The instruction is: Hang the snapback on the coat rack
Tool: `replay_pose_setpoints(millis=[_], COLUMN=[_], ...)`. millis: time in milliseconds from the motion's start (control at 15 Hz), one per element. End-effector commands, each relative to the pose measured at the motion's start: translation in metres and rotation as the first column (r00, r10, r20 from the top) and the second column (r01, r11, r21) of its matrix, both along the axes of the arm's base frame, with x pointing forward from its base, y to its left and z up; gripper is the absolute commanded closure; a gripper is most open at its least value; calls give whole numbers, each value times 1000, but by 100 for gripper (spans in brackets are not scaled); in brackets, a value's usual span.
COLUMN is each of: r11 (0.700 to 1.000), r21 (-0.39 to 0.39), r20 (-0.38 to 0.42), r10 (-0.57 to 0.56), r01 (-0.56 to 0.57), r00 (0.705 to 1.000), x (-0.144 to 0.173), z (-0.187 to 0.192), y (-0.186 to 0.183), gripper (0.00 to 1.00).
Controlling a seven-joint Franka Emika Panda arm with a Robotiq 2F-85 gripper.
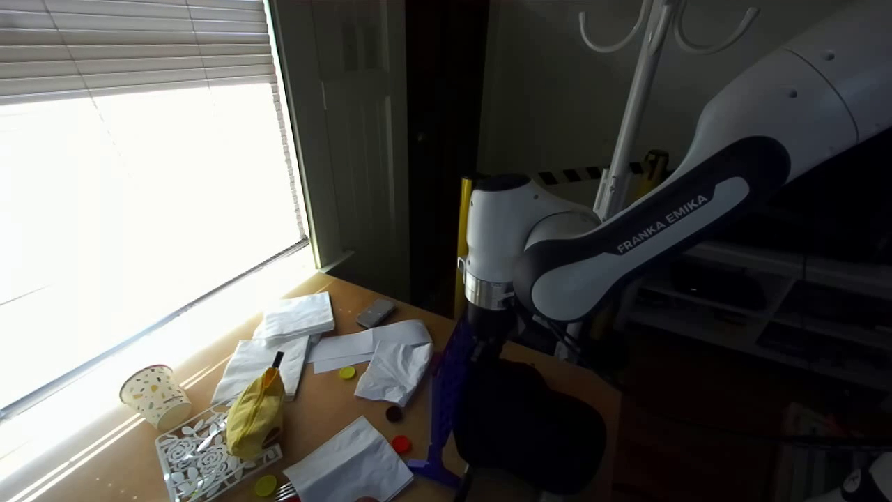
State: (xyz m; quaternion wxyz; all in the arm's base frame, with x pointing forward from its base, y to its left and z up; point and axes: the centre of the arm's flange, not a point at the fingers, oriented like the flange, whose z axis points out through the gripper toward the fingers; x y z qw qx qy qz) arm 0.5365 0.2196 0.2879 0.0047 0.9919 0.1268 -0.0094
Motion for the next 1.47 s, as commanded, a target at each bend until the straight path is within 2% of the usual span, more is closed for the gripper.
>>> replay_pose_setpoints(millis=[0, 200, 600, 867, 933, 1000, 1067, 1400], r11=[1000, 1000, 999, 999, 999, 999, 999, 999], r21=[-9, -14, -34, -42, -41, -43, -44, -44], r20=[-6, -21, -53, -30, -32, -33, -33, -41], r10=[-14, -24, -22, -17, -15, -13, -12, -13], r01=[14, 23, 21, 16, 14, 12, 11, 11], r00=[1000, 1000, 998, 999, 999, 999, 999, 999], x=[8, 5, 3, 7, 8, 8, 8, 6], z=[-5, -1, 6, 4, 3, 2, 2, 7], y=[4, -2, -3, -1, 0, 0, 0, -1], gripper=[54, 57, 56, 77, 79, 95, 100, 100])
